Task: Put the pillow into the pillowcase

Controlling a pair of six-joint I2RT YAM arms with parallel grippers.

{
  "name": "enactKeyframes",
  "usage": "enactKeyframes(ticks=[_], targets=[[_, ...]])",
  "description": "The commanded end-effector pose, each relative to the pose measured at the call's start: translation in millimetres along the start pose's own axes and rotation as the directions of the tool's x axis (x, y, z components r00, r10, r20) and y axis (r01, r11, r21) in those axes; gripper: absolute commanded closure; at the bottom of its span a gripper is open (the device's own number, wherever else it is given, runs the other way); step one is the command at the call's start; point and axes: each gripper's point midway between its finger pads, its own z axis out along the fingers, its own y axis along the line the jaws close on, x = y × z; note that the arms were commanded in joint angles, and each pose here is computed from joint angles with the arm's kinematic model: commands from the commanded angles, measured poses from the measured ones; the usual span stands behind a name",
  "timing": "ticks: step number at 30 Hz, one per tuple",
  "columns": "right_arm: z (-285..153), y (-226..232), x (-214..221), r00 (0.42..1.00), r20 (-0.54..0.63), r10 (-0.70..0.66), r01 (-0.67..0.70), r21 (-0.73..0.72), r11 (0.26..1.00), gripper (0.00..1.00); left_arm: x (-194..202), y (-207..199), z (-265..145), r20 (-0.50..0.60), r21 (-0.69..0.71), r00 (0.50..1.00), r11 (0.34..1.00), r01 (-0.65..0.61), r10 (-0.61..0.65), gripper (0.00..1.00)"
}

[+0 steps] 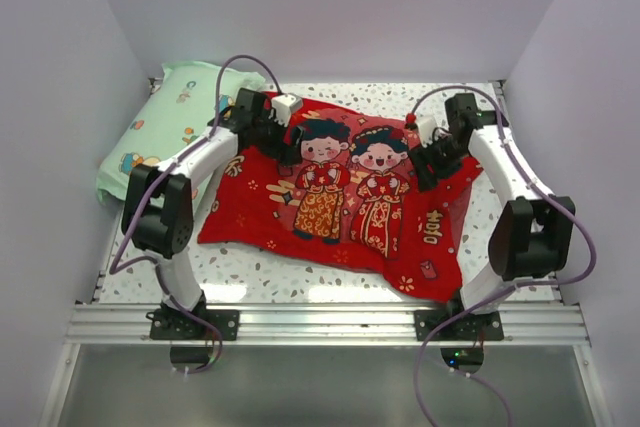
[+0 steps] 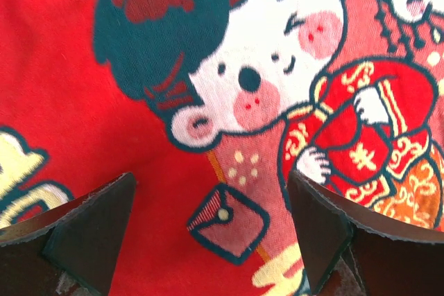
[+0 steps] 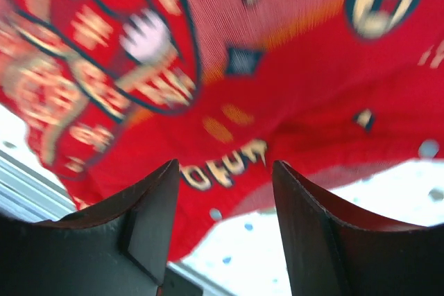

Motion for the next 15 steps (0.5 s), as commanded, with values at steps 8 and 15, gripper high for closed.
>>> enactKeyframes(ticks=[8, 15], targets=[[46, -68, 69, 0.962, -0.237, 0.137, -0.091, 0.198, 0.976, 0.43, -23, 4, -10, 0.087, -0.023, 0.994, 0.998, -0.066, 0.067, 0.05], [-4, -61, 66, 0.953, -0.129, 0.276, -0.255, 0.156, 0.954, 0.38, -5, -1, -9, 0.081, -0.005, 0.995, 0.999, -0.048, 0.049, 0.04]])
